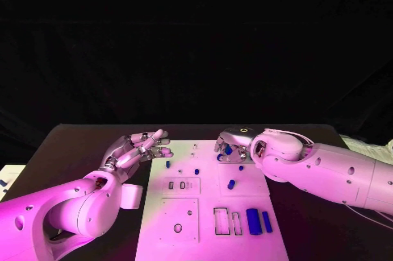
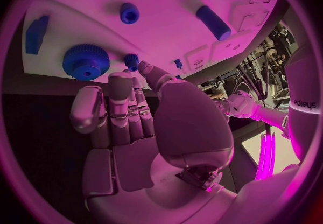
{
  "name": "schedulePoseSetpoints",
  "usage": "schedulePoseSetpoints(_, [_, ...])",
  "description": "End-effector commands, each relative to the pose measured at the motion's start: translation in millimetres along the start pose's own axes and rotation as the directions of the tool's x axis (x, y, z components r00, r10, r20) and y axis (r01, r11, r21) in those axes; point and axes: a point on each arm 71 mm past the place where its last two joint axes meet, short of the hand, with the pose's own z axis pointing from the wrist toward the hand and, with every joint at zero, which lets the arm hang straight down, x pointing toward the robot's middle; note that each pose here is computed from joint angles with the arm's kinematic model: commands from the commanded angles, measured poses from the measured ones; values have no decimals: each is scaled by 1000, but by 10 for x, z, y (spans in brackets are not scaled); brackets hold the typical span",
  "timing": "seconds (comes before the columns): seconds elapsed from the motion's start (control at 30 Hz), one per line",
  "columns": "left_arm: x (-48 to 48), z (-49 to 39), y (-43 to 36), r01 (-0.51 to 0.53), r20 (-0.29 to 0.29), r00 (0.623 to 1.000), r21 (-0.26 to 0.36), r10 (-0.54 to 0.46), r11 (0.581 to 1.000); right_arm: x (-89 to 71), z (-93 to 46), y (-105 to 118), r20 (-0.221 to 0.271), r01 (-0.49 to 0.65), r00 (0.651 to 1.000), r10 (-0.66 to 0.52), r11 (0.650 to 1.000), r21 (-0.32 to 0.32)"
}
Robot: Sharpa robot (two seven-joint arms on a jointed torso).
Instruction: Assemble the parts on the task board
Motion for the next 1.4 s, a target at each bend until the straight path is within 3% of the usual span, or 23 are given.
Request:
schedulePoseSetpoints(0.03, [14, 1, -12, 13, -18, 1000, 3, -13, 1000, 39, 8, -10, -40, 59, 997, -58, 998, 20])
schedulePoseSetpoints(0.77, [-1, -5, -10, 14, -18, 1000, -6, -14, 1000, 47, 35, 20, -45, 72, 996, -72, 997, 9])
schedulePoseSetpoints(1.1, [-14, -2, -4, 15, -11, 1000, -13, -15, 1000, 12, 35, 12, 6, 58, 998, -58, 998, 11])
schedulePoseSetpoints(1.4, [-21, -3, -3, 14, -9, 1000, -15, -15, 1000, -116, 56, 92, 117, 37, 992, -39, 999, 18])
